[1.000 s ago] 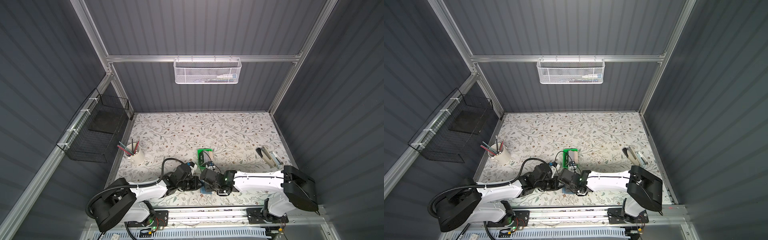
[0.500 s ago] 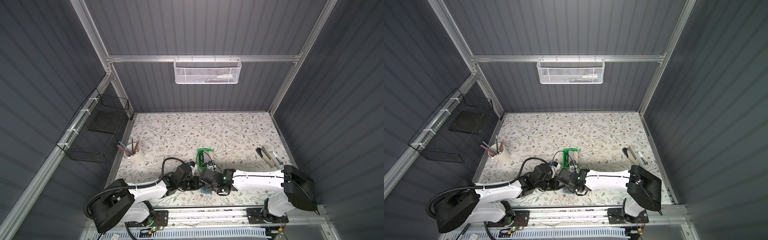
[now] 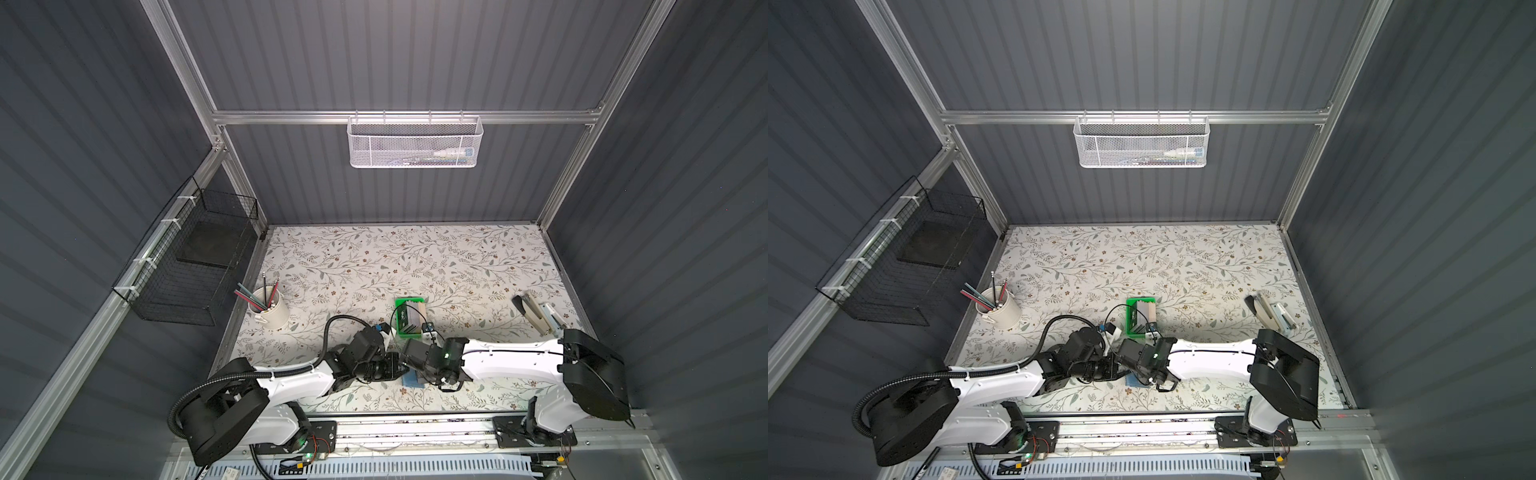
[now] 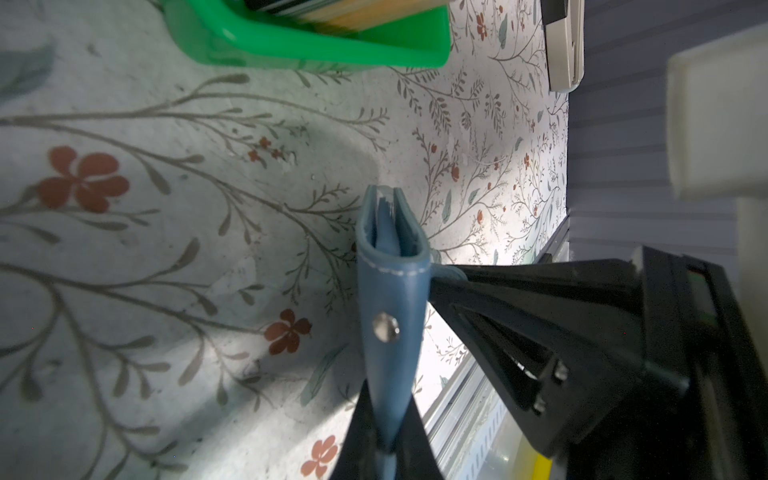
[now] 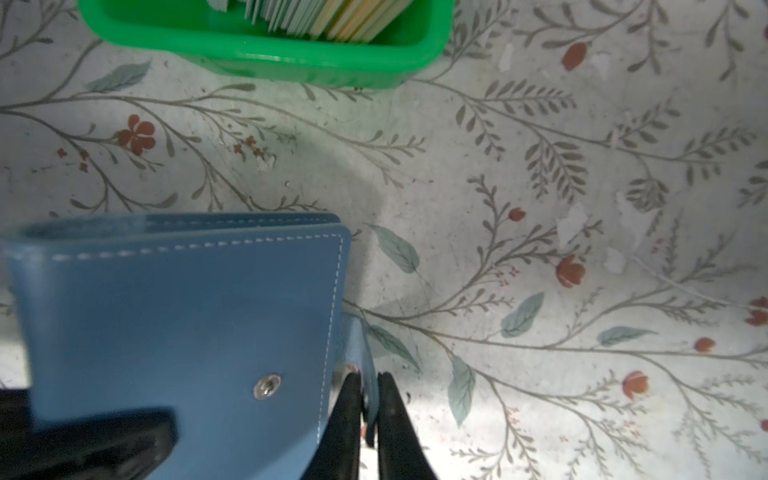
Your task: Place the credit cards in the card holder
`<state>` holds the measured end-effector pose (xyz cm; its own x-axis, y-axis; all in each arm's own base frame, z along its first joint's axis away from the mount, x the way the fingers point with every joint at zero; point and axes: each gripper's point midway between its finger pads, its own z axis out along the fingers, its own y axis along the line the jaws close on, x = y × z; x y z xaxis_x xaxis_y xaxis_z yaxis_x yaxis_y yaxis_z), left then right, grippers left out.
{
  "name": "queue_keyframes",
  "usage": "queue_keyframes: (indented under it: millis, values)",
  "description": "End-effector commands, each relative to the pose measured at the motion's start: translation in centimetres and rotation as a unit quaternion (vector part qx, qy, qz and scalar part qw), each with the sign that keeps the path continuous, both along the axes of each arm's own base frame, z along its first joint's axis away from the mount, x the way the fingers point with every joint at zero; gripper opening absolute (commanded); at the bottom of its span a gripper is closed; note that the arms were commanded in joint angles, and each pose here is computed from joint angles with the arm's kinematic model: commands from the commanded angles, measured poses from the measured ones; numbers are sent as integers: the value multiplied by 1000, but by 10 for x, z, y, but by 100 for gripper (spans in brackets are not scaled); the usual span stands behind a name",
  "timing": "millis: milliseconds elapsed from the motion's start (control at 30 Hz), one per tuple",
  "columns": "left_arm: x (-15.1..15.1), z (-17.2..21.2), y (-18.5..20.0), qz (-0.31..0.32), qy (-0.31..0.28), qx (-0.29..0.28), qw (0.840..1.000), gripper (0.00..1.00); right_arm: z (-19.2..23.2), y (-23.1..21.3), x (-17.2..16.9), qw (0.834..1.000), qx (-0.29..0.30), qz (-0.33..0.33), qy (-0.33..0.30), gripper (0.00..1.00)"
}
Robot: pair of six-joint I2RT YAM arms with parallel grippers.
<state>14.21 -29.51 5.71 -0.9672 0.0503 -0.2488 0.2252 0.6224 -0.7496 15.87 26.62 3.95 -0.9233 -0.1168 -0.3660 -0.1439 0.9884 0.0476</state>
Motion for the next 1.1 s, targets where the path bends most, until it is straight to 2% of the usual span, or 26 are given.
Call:
queue_keyframes:
  millis: [0, 233, 367, 533, 800, 1067]
  values:
    - [3, 12, -7, -10, -18, -10, 1000, 2, 7, 4, 3, 1000, 9, 4, -13, 13]
    - [2, 10, -6, -8, -16, -7, 1000, 2, 5, 2, 4, 1000, 9, 4, -16, 12]
    - [0, 6, -3, -5, -8, -2, 1000, 8, 5, 0, 4, 1000, 5, 2, -18, 9]
    - [2, -4, 2, 9, -5, 17, 1000, 10, 7, -5, 5, 1000, -4, 1, -24, 8]
    - [5, -21, 15, 33, -8, 72, 997, 25, 2, -12, 6, 999, -20, 10, -32, 8]
    - [7, -10, 19, 47, -20, 78, 996, 39, -5, -13, 3, 999, -4, 17, -33, 9]
